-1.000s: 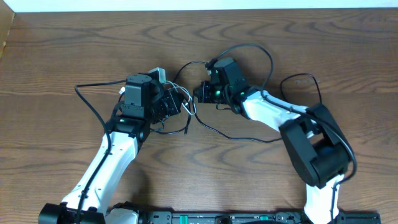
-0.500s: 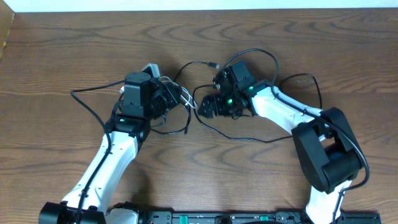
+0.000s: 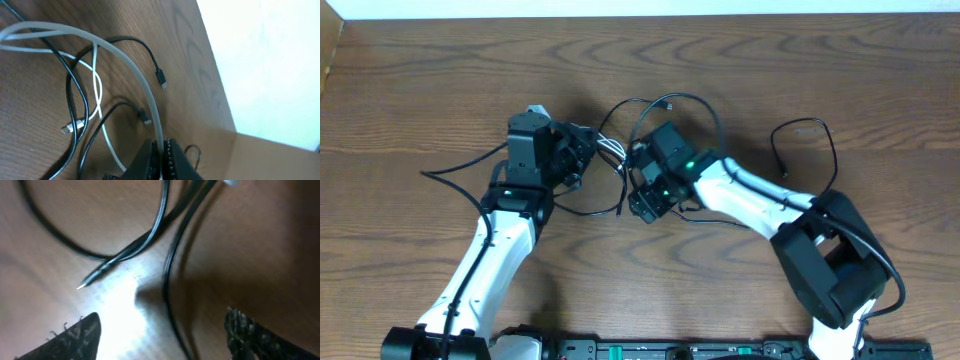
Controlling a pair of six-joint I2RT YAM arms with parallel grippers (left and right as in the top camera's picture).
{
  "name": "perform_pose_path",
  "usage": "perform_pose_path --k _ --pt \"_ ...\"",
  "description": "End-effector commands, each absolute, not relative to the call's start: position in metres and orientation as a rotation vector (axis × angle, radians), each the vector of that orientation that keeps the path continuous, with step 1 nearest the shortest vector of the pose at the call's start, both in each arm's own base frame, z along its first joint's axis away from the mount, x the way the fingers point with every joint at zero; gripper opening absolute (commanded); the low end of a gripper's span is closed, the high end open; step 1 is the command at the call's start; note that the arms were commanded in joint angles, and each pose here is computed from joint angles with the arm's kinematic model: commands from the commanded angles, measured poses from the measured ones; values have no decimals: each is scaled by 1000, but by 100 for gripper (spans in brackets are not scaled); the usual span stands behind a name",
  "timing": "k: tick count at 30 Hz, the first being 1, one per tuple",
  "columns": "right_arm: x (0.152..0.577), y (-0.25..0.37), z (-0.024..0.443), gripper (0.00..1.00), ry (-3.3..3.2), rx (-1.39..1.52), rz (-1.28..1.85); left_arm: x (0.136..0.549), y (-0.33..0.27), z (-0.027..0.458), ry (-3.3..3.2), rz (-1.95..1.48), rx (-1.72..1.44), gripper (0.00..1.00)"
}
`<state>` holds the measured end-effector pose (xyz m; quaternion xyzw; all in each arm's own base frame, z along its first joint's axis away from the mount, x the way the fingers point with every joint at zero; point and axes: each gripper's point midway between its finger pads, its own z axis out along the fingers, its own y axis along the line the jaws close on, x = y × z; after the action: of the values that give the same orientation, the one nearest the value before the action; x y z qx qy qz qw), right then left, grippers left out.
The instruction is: Untangle cables
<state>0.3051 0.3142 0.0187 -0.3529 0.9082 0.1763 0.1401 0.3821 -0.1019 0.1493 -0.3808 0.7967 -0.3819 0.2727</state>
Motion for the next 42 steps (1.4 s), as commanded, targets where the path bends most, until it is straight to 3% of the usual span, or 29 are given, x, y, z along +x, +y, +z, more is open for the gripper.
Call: perform_pose_path --k 1,9,12,17,25,26,28,29,35,42 --pt "332 301 25 71 2532 -1013 208 385 -102 158 2107 -1109 -1108 8" --pt "332 308 8 57 2527 -1030 192 386 -101 160 2096 -1128 -1118 7" --pt "330 310 7 43 2524 -1041 192 387 -100 162 2084 -1137 -1129 7" --pt "322 319 1 50 2506 -1102 191 390 -96 162 2033 -1154 -1241 7" --pt "317 323 -3 49 2486 -1154 162 391 -94 161 2003 -1158 -1302 8" --pt "317 323 -4 43 2487 -1155 162 391 -94 161 1999 -1163 -1312 8" --pt "317 322 -4 7 2489 -1154 166 391 -94 161 1993 -1169 -1328 7" --pt "317 322 -4 1 2489 -1154 165 391 -94 161 1990 -1174 -1338 8" --pt "318 326 11 1 2459 -1152 197 391 -94 161 1989 -1173 -1338 7" --pt "299 351 102 1 2272 -1209 540 391 -93 162 1988 -1181 -1343 7"
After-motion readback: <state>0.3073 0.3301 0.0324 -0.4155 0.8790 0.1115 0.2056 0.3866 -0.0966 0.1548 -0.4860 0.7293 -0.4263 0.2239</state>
